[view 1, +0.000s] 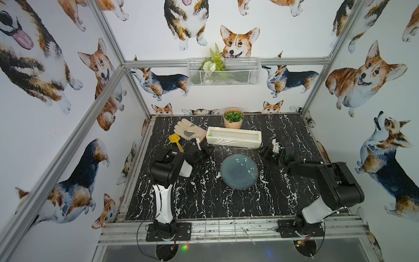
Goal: Wrap the plate with plastic wrap
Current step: Pull the plastic wrap from the plastic wrap cutting box.
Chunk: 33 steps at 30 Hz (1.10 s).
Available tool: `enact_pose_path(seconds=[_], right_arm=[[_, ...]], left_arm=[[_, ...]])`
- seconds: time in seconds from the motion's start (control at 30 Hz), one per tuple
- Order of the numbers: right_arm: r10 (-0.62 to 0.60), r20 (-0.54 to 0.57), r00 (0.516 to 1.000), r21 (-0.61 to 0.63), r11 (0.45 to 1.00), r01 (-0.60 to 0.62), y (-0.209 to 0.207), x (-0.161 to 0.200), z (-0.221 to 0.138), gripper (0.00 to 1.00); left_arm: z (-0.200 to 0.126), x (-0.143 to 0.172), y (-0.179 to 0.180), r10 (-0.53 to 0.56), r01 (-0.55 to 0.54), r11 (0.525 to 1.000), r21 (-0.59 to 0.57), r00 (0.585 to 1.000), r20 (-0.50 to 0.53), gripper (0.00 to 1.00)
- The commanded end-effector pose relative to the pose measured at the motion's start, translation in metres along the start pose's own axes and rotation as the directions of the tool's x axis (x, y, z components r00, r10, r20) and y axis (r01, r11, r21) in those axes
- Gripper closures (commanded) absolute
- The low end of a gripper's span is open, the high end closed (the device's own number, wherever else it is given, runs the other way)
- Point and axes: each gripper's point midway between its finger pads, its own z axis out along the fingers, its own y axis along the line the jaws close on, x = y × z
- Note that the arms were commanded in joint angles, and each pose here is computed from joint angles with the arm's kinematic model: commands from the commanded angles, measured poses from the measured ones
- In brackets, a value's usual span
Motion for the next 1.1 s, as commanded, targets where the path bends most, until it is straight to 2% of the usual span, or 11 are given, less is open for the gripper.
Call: enact_pose_path(seconds=[0.0, 0.3, 0.6, 0.87, 1.07], right_arm=[[-0.018, -0.035, 0.999, -0.084, 0.996, 0.015, 0.016, -0.001, 0.009, 0.21], [-0.058, -0.035, 0.998, -0.103, 0.993, 0.054, 0.013, -0.017, 0.047, 0.18], [-0.058, -0.023, 0.998, -0.128, 0.99, 0.054, 0.019, -0.023, 0.067, 0.19], [-0.075, -0.002, 0.997, -0.157, 0.985, 0.073, 0.033, -0.026, 0.067, 0.36], [-0.089, 0.029, 0.996, -0.135, 0.987, 0.092, 0.032, -0.031, 0.06, 0.59]], left_arm=[[-0.004, -0.004, -0.022, -0.056, 0.055, 0.996, 0.075, 0.998, 0.006, 1.0], [-0.006, -0.003, -0.033, -0.05, 0.05, 0.995, 0.085, 0.999, -0.01, 1.0], [-0.003, -0.001, -0.035, -0.045, 0.046, 0.996, 0.075, 0.999, -0.022, 1.0], [-0.003, 0.0, -0.036, -0.033, 0.035, 0.997, 0.066, 0.999, -0.031, 1.0], [-0.004, 0.001, -0.035, -0.031, 0.033, 0.998, 0.061, 0.999, -0.033, 1.0]])
